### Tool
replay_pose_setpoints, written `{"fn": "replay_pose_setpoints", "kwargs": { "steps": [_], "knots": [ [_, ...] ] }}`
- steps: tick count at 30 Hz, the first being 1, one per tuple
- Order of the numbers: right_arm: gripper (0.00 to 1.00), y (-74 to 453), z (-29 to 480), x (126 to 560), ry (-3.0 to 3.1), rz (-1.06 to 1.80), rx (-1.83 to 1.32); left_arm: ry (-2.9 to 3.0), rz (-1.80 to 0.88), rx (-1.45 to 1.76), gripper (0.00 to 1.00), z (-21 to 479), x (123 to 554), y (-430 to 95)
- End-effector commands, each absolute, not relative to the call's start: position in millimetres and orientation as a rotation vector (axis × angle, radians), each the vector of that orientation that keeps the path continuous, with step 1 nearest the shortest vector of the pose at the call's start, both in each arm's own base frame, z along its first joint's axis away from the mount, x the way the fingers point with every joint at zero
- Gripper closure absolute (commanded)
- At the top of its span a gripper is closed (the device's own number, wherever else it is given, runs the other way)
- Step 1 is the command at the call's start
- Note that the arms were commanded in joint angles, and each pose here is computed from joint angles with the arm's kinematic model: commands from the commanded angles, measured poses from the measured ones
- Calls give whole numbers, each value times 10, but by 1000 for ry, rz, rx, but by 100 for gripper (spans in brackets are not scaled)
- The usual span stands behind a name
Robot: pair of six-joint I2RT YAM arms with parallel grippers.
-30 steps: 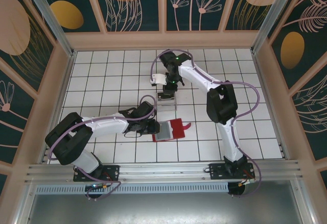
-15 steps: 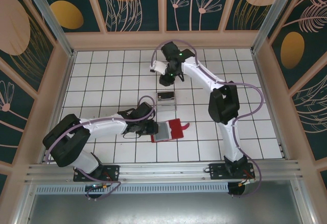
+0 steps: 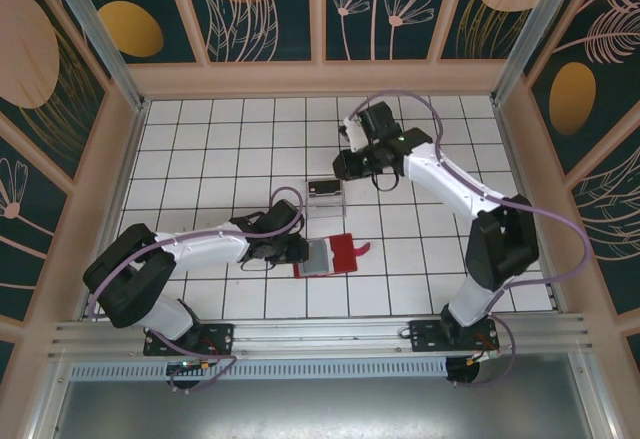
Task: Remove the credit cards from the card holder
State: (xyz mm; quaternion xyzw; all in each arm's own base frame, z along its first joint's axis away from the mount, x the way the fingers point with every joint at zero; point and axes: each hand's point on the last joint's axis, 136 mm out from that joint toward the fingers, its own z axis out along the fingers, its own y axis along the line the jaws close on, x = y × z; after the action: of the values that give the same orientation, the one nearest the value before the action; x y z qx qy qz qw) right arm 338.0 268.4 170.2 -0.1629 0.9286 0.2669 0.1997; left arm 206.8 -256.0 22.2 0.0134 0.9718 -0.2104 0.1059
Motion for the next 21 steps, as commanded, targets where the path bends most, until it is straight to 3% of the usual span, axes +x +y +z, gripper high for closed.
{"fn": "replay_pose_setpoints", "kwargs": {
  "steps": [1, 12, 21],
  "knots": [
    [79, 2533, 1615, 3184, 2696, 741, -116, 2859, -564, 5, 70, 286, 2119, -2523],
    [76, 2389, 1445, 2566, 2781, 560, 50, 2812, -626, -38, 62, 522, 2289, -2575],
    [73, 2792, 1089, 2200, 2919, 427, -90, 2785, -580, -243, 60, 524, 2392, -2027]
  ]
}}
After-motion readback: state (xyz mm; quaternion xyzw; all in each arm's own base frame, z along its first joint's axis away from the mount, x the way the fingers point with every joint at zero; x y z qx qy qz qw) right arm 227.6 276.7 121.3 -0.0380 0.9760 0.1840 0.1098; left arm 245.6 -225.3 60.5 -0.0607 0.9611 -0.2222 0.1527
